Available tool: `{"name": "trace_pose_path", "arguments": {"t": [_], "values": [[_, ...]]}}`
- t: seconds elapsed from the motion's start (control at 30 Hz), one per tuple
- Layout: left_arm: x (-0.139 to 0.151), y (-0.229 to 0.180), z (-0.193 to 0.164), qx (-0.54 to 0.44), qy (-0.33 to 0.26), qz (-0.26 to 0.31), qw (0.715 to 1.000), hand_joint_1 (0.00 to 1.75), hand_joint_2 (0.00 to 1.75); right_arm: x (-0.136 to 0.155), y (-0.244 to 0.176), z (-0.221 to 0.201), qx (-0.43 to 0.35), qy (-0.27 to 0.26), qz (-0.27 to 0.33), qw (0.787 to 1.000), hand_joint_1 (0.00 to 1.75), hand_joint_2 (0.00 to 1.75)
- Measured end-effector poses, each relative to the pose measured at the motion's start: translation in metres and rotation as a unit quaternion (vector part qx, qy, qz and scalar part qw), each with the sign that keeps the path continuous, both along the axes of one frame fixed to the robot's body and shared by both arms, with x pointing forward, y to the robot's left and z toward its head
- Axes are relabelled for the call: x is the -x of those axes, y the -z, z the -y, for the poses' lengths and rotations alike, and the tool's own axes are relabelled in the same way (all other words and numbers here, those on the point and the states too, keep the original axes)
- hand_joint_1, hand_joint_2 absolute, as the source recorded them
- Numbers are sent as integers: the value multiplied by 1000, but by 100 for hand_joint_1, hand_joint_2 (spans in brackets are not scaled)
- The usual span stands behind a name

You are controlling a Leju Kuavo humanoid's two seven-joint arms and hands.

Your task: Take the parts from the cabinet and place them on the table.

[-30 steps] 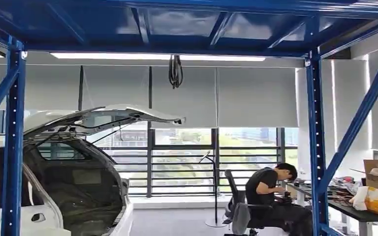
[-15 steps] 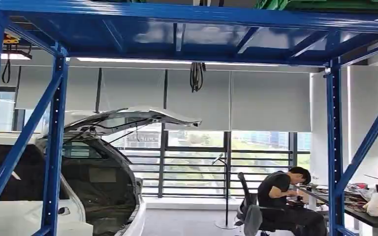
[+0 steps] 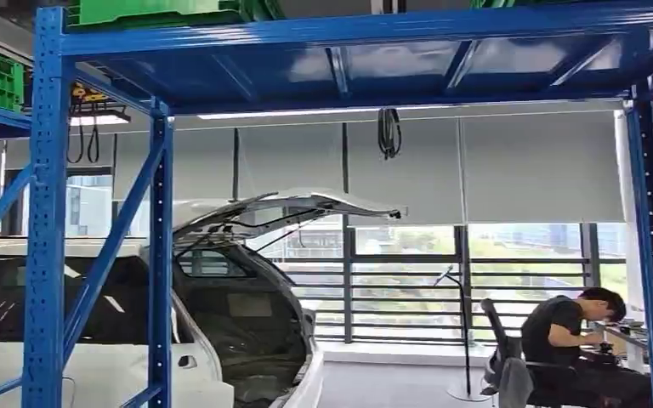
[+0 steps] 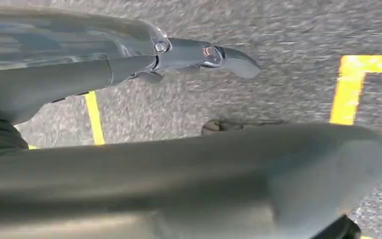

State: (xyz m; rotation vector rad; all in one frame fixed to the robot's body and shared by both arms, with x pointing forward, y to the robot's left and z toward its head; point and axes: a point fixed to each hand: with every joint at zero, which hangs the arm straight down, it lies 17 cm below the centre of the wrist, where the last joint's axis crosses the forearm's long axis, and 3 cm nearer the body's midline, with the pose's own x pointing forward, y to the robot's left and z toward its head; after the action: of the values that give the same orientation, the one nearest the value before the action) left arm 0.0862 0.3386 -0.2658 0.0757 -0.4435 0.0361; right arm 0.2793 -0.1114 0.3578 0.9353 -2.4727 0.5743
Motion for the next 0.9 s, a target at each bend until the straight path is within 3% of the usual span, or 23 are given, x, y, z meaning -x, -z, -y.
{"name": "trace_pose_path", "arguments": {"t": [0.6,0.9], "values": [[7,3,-6,-2,-14,-23,1000,0,0,-4,20,-18,48,-14,-9,999,175,175],[5,3,-17,-23,-2,-28,999,0,0,8,41,-21,61,-20,-16,998,175,175]]}}
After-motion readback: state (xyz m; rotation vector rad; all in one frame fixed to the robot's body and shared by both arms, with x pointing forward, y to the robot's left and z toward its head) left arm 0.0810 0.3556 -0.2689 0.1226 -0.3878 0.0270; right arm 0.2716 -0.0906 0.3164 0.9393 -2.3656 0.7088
